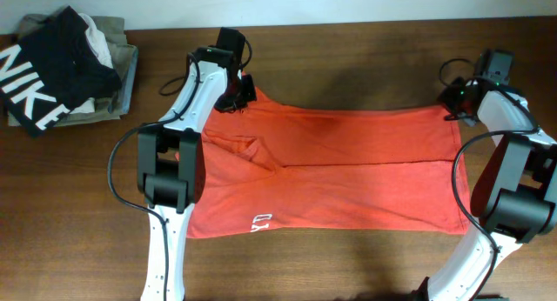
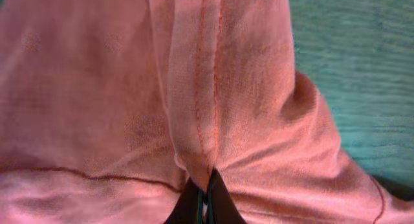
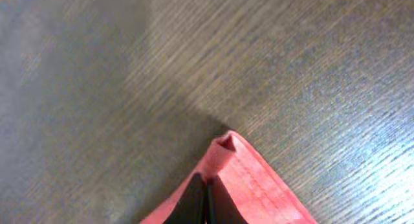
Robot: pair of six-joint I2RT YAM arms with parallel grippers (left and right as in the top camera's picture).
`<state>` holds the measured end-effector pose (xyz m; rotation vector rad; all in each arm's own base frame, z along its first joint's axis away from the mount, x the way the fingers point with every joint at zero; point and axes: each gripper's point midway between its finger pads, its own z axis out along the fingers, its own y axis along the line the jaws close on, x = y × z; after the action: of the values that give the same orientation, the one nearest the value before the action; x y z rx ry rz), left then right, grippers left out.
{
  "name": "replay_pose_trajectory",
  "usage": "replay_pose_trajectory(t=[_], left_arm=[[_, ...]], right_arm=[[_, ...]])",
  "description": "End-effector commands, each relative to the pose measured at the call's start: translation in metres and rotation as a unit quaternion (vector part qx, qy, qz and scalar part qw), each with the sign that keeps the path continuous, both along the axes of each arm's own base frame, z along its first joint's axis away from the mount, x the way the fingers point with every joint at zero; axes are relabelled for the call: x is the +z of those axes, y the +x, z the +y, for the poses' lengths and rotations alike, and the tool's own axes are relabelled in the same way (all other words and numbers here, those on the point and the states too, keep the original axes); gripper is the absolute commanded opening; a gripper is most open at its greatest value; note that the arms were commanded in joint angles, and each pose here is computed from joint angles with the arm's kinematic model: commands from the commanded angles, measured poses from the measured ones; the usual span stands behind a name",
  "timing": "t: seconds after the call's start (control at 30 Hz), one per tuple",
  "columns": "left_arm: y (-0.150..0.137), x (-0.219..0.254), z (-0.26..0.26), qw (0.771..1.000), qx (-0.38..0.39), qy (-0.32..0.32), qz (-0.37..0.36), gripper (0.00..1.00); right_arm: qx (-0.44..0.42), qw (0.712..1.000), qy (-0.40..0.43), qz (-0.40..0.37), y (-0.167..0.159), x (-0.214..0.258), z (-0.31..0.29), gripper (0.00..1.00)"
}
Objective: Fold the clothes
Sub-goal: 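Fold the top edge down toward the bottom with both grippers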
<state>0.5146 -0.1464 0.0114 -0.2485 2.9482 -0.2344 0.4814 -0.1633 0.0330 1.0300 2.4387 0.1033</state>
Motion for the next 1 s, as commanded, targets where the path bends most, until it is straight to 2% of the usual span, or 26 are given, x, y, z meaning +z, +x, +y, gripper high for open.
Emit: replay_pose_trajectory(t=[0.0, 0.1, 0.2, 0.3, 0.4, 0.43, 0.53, 0.57, 0.7, 0.9, 0.97], left_arm=[[0.013, 0.048, 0.033, 0.999, 0.023, 0.013, -0.017, 0.01], [-0.005, 0.084, 0.07, 0.999, 0.047, 0.021, 0.018, 0.0], [-0.045, 0.085, 0.097, 0.992, 0.068, 0.034, 0.102, 0.0], [-0.066, 0.086, 0.109, 0.986, 0.055, 0.065, 0.142, 0.01], [-0.068, 0.086, 0.089, 0.989, 0.005, 0.017, 0.145, 0.0], [-0.068, 0.096, 0.092, 0.99, 0.017, 0.034, 0.133, 0.0], [-0.072, 0.142, 0.097, 0.996, 0.017, 0.044, 0.081, 0.0], [-0.083, 0.148, 0.097, 0.995, 0.014, 0.046, 0.086, 0.0], [-0.148, 0.086, 0.102, 0.97, 0.032, 0.064, 0.233, 0.01], [-0.203, 0.027, 0.109, 0.939, 0.038, 0.085, 0.332, 0.01], [-0.224, 0.014, 0.112, 0.926, 0.036, 0.092, 0.363, 0.01]], right_arm=[[-0.021, 1.0, -0.007, 0.001, -0.008, 0.026, -0.018, 0.04], [-0.025, 0.999, 0.021, 0.042, -0.035, 0.036, -0.012, 0.04], [-0.021, 0.998, 0.033, 0.05, -0.05, 0.058, -0.003, 0.04], [-0.021, 0.998, 0.033, 0.051, -0.066, 0.085, 0.004, 0.04], [-0.028, 0.996, 0.028, 0.082, -0.09, 0.095, 0.007, 0.04], [-0.045, 0.992, 0.008, 0.116, -0.107, 0.092, -0.001, 0.04], [-0.076, 0.988, 0.021, 0.132, -0.126, 0.089, -0.022, 0.04], [-0.08, 0.986, 0.035, 0.139, -0.133, 0.088, -0.022, 0.04], [-0.082, 0.981, 0.045, 0.17, -0.148, 0.085, -0.017, 0.04], [-0.082, 0.971, 0.063, 0.214, -0.17, 0.083, -0.007, 0.04], [-0.088, 0.966, 0.047, 0.238, -0.181, 0.083, -0.011, 0.04]])
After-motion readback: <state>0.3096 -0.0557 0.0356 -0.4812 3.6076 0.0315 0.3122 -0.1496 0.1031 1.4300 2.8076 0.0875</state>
